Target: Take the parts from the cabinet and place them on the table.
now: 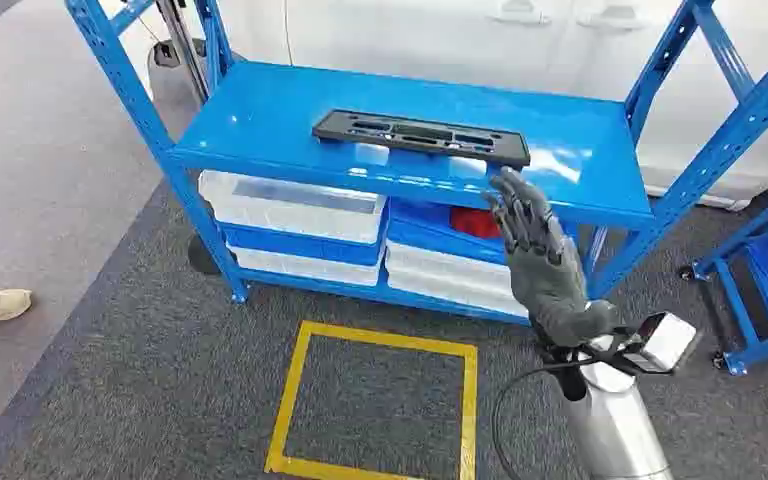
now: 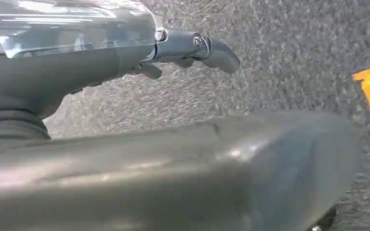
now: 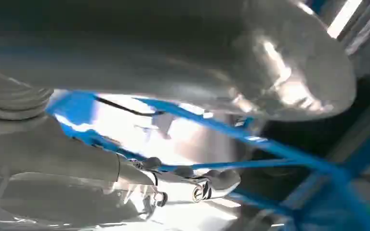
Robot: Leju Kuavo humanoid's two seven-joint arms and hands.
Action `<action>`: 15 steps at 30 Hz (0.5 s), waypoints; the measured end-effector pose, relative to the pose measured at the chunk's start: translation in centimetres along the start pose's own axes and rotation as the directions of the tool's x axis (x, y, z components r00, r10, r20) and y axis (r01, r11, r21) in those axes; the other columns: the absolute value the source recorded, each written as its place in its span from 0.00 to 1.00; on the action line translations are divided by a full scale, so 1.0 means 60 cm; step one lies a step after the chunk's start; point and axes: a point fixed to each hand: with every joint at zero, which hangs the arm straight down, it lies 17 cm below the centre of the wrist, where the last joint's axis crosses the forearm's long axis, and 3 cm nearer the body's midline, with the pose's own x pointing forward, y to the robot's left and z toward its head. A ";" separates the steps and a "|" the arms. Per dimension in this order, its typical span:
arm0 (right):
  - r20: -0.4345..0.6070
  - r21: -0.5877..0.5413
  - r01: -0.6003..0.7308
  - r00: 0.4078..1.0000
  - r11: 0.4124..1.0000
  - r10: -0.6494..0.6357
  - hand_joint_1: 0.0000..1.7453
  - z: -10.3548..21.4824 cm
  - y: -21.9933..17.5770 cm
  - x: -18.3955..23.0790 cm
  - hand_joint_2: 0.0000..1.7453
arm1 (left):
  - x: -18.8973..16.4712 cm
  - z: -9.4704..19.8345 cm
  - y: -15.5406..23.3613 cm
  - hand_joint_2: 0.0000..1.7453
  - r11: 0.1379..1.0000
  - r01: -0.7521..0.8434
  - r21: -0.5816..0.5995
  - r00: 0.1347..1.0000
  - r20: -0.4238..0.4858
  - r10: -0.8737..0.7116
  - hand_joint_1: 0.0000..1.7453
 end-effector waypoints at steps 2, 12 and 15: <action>0.066 0.043 -0.013 0.998 0.999 0.010 0.00 -0.017 0.015 0.039 0.00 | -0.003 0.000 -0.001 0.00 1.000 0.000 -0.001 1.000 -0.006 0.000 0.00; 0.253 0.156 -0.008 0.967 0.988 -0.032 0.00 -0.054 0.064 0.149 0.00 | -0.010 -0.001 0.008 0.00 1.000 0.005 0.017 1.000 -0.026 -0.005 0.00; 0.258 0.164 -0.007 0.965 0.986 -0.036 0.00 -0.055 0.068 0.153 0.00 | -0.011 0.000 0.008 0.00 1.000 0.005 0.017 1.000 -0.026 -0.005 0.00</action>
